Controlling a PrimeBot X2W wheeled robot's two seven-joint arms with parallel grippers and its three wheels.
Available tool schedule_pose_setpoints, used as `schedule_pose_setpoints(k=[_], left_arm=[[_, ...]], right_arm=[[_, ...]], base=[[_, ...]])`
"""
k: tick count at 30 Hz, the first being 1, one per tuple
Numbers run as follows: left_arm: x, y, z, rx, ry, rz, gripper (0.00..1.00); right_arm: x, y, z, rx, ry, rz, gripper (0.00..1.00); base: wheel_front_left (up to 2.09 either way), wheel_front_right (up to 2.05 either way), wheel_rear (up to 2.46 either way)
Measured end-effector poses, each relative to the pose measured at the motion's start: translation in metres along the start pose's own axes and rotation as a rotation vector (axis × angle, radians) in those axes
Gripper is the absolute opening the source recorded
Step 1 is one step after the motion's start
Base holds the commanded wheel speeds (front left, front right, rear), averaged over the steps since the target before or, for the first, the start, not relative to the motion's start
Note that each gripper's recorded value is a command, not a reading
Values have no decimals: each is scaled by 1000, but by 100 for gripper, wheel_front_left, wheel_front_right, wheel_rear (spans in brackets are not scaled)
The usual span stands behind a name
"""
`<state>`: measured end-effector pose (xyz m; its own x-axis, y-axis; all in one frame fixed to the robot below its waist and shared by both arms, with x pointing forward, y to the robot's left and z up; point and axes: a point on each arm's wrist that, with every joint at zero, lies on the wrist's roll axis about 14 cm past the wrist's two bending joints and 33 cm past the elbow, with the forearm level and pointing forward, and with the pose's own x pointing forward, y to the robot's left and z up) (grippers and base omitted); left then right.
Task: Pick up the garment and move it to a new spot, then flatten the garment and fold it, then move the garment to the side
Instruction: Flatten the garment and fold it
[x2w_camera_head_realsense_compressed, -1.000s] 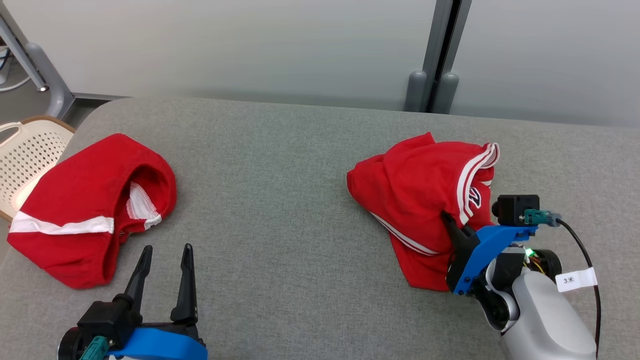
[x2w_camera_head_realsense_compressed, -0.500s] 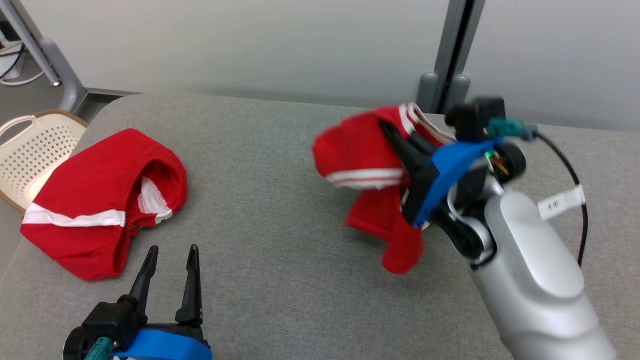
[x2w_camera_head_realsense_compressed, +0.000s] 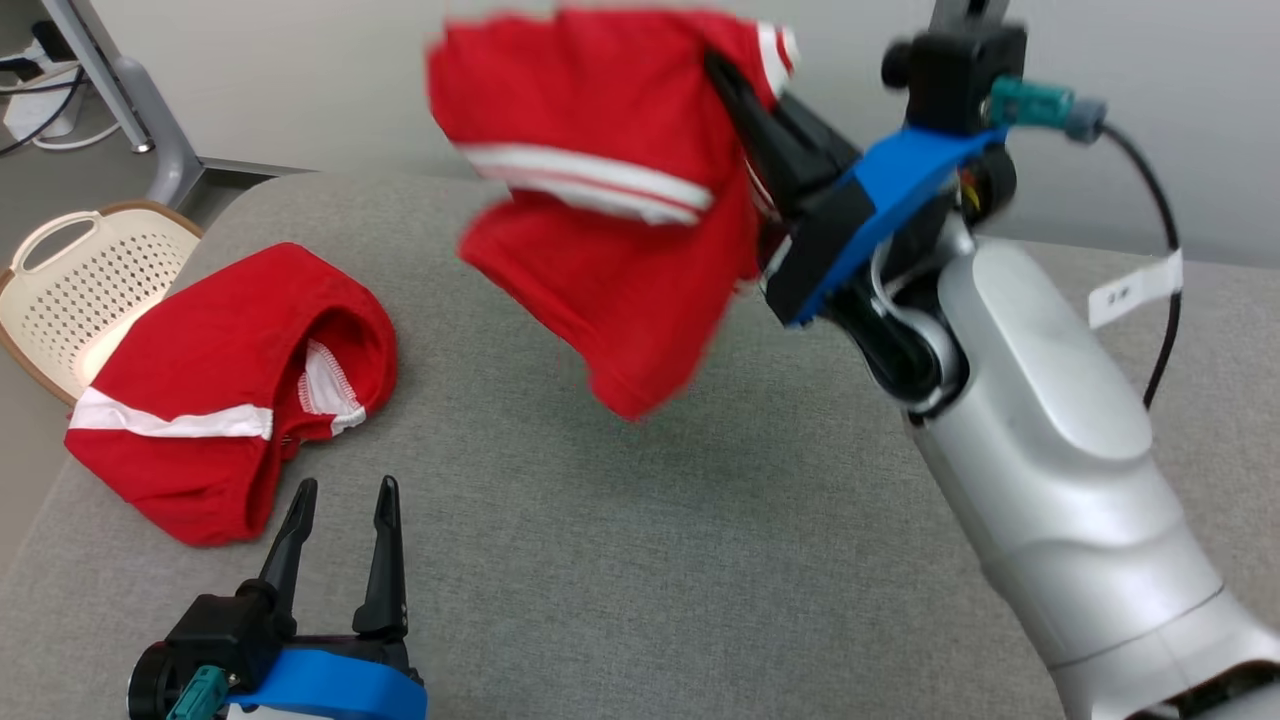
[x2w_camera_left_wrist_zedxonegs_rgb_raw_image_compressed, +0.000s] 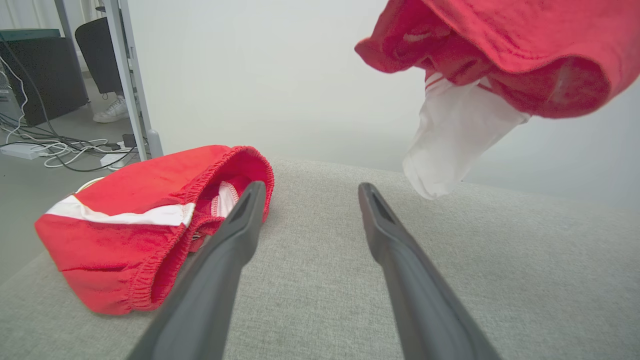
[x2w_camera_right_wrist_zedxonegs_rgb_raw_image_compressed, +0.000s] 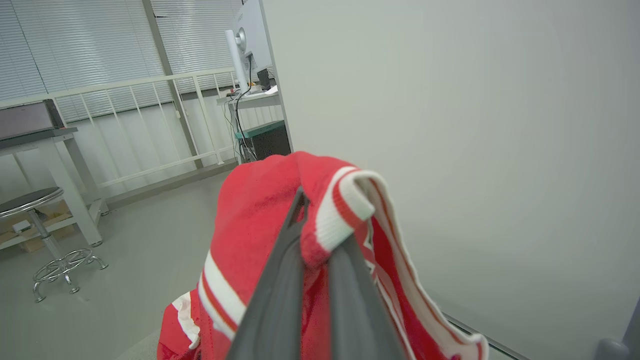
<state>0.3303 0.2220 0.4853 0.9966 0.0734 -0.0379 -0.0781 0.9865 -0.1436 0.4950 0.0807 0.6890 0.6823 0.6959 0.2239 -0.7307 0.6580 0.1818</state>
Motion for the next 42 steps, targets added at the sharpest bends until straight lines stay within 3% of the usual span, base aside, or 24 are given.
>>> schedule_pose_setpoints(k=[1,2,3,4,5,10,16,20,21,22,30,35,42], left_arm=[[1,-1,-1,0,1,-3,100],[3,-3,-3,-2,7,-10,100],[3,-3,-3,-2,7,-10,100],[7,-6,-5,-6,15,-14,100],[7,-6,-5,-6,15,-14,100],[19,-14,-8,-6,20,-42,100],[24,-20,-10,-1,24,-64,100],[26,-25,-9,0,22,-81,100],[26,-26,-9,1,22,-85,100],[26,-29,-9,2,23,-91,100],[25,-38,-6,-3,15,-116,100],[23,-42,-3,-5,8,-130,100],[24,-42,-5,-11,12,-126,100]], right_arm=[[-5,-11,-16,15,36,-35,0],[-22,-39,-56,51,127,-126,0],[-22,-39,-56,51,127,-126,0],[-47,-67,-100,86,227,-228,0],[-47,-67,-100,86,227,-228,0],[-120,-128,-172,127,380,-473,0],[-168,-157,-185,84,426,-591,0],[-186,-168,-179,36,429,-626,27],[-191,-171,-175,12,429,-636,46],[-202,-178,-166,-28,416,-658,100],[-231,-178,-136,-133,349,-704,100],[-244,-161,-118,-217,309,-693,100],[-243,-123,-148,-229,477,-596,100]], base=[[0,0,0],[0,0,0],[0,0,0],[0,0,0],[0,0,0],[0,0,0],[0,0,0],[0,0,0],[0,0,0],[0,0,0],[0,0,0],[0,0,0],[0,0,0]])
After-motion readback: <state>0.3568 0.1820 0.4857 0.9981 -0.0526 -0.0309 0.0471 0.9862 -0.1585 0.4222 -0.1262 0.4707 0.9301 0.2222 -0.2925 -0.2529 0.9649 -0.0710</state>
